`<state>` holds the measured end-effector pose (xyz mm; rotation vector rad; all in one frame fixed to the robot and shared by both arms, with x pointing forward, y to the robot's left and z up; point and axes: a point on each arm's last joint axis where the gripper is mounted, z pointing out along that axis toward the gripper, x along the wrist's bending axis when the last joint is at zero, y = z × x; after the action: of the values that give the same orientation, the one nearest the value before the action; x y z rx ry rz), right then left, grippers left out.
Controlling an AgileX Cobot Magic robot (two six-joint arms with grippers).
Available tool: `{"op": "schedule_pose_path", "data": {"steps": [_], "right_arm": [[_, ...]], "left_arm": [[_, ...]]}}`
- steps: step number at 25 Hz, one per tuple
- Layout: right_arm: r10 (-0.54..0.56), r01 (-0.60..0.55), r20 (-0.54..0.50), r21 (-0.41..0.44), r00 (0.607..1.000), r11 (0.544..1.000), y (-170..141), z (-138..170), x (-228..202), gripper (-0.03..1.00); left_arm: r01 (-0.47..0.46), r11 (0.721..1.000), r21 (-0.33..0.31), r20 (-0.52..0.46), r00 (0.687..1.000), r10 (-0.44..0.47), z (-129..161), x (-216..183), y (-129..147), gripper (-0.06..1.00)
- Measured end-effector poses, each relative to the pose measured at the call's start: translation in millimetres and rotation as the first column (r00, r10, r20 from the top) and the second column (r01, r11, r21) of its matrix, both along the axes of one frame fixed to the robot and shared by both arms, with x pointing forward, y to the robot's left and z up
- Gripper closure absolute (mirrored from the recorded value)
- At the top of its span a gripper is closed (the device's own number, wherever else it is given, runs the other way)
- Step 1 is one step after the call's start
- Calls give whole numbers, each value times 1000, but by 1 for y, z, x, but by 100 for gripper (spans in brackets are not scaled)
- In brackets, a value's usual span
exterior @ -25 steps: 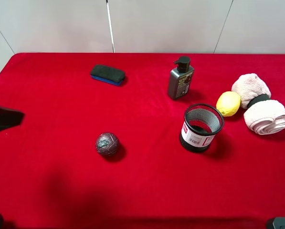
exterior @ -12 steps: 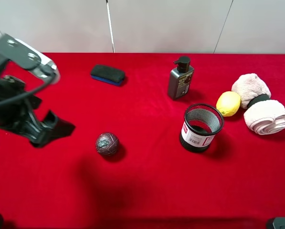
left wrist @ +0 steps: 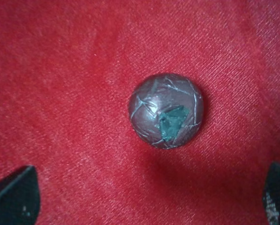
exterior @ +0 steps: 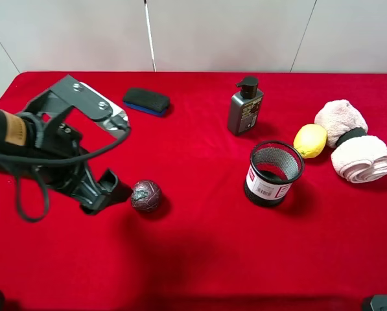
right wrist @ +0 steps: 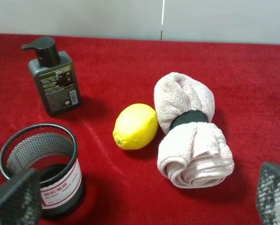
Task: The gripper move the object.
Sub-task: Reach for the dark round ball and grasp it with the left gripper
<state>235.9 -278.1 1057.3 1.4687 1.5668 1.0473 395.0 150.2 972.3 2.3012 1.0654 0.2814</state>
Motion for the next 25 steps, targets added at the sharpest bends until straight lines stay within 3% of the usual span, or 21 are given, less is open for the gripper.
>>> {"op": "schedule_pose_path", "data": {"steps": [10, 25], "right_arm": [[0, 0, 0, 0, 1000, 1000, 0, 0, 0, 27], [0, 0, 0, 0, 1000, 1000, 0, 0, 0, 27]], "left_arm": [[21, 998, 60, -63, 998, -17, -23, 18, -24, 1], [38, 996, 82, -105, 994, -29, -58, 30, -51, 1]]}}
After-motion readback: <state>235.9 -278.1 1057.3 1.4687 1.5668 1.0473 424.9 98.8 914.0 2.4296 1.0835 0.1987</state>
